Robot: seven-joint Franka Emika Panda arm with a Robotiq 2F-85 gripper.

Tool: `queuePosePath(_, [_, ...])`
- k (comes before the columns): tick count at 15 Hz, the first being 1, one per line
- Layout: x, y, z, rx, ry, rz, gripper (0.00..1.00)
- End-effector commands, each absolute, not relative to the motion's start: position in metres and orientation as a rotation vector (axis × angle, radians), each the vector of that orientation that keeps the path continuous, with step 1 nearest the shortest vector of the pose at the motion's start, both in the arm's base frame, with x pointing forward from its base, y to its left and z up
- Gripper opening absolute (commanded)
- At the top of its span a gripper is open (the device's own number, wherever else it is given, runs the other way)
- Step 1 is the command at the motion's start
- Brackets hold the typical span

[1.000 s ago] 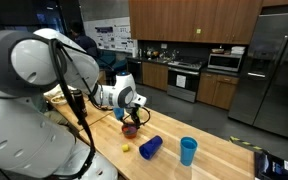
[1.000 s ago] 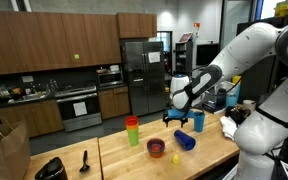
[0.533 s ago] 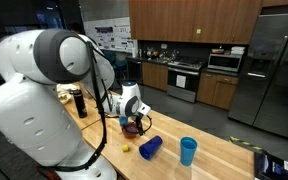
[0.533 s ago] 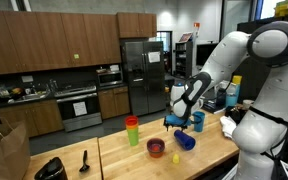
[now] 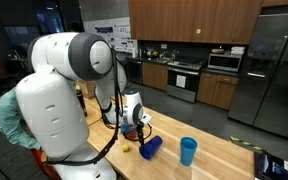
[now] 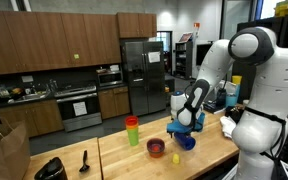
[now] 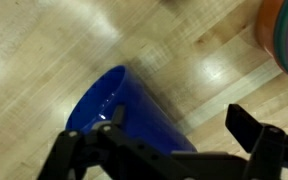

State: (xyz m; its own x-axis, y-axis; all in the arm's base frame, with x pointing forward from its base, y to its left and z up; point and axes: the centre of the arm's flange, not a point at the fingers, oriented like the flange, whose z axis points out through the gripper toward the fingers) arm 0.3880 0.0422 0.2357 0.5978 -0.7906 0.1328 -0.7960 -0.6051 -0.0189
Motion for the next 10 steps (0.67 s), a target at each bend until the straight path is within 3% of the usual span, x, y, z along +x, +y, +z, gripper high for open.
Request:
queuePosePath(1, [0.337, 0.042, 0.221, 2.739, -1.399, 0.238, 1.00])
queuePosePath(10, [0.330, 0.037, 0.198, 2.705, -1.447, 0.244, 1.00])
